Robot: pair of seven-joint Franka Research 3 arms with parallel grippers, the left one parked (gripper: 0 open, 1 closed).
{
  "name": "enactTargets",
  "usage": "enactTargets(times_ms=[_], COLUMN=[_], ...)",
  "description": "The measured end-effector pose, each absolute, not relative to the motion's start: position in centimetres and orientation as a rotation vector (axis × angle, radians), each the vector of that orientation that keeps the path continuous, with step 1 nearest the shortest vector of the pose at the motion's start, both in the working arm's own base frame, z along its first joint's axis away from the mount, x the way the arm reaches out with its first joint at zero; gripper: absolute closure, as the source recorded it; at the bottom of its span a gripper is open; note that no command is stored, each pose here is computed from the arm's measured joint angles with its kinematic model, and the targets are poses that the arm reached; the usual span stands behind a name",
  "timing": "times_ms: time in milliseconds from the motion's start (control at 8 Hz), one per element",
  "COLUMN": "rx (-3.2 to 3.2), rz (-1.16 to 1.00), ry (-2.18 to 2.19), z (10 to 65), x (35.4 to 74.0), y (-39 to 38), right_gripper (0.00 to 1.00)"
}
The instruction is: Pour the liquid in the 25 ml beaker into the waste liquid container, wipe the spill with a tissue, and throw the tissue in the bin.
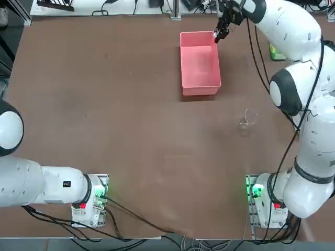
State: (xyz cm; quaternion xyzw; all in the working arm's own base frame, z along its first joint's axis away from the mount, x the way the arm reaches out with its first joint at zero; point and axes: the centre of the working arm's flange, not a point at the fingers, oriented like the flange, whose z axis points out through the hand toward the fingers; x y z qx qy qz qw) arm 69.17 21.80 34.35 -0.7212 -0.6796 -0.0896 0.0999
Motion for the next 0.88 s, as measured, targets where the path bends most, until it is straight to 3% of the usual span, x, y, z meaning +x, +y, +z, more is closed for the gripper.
enactTargets(times_ms=[875], rx=[-2.291], rz=[0.044], ry=[-2.131], z=[34.0], x=[67.6], y=[23.9], right_gripper=[0.52])
